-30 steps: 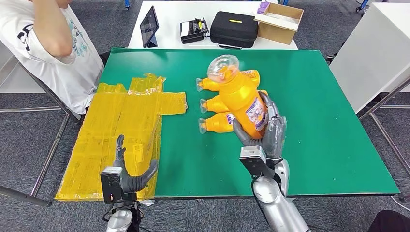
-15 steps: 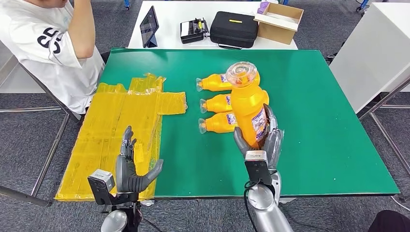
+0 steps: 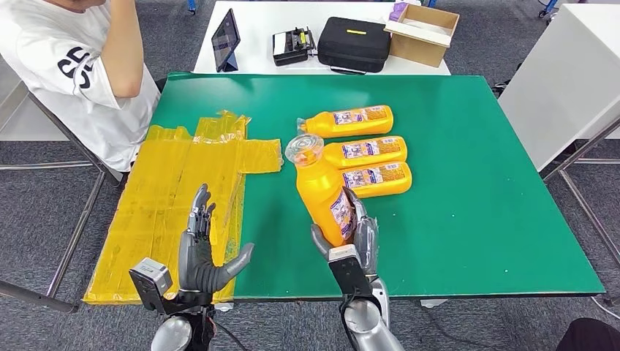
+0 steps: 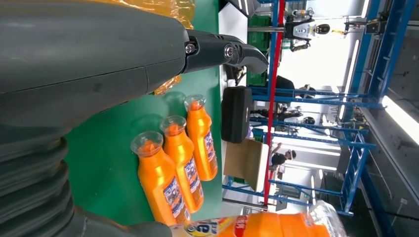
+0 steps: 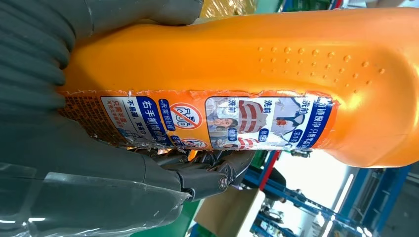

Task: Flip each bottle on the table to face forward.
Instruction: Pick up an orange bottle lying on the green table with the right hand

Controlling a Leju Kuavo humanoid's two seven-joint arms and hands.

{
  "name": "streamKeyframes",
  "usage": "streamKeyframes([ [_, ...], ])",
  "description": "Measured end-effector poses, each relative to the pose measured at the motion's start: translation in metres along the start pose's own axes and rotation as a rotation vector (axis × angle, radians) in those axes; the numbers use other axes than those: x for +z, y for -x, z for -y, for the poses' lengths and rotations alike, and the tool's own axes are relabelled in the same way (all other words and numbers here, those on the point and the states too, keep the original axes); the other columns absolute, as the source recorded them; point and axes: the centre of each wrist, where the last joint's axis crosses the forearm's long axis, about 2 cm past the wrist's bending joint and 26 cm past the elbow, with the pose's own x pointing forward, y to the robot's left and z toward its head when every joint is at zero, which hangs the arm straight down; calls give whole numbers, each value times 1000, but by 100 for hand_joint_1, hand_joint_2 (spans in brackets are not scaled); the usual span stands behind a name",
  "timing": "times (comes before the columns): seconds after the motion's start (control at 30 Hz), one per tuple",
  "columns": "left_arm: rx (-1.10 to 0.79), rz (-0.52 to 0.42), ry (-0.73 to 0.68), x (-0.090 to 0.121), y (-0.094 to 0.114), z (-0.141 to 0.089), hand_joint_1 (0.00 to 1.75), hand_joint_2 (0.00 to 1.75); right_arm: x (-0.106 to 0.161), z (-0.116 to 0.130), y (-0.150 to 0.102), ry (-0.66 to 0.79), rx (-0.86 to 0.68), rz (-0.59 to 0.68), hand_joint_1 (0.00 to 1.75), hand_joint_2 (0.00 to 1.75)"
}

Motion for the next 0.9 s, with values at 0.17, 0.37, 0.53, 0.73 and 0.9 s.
streamKeyframes([
  [0.17,-3,-1,2,0,0,-1,0,175,3,-4,1,-11,-6,-13,175,175],
  [0.37,-19,-21,13,1,1,-2,0,175,5,-16,-2,-99,-2,-4,175,175],
  [0.53,-22,-55,41,1,5,-1,0,175,11,-52,-12,-253,-15,13,175,175],
  [0.73,-26,-147,67,5,14,1,0,175,22,-77,-11,-420,4,9,175,175],
  [0.9,-6,-211,66,11,24,-3,0,175,30,-86,-7,-478,88,42,175,175],
])
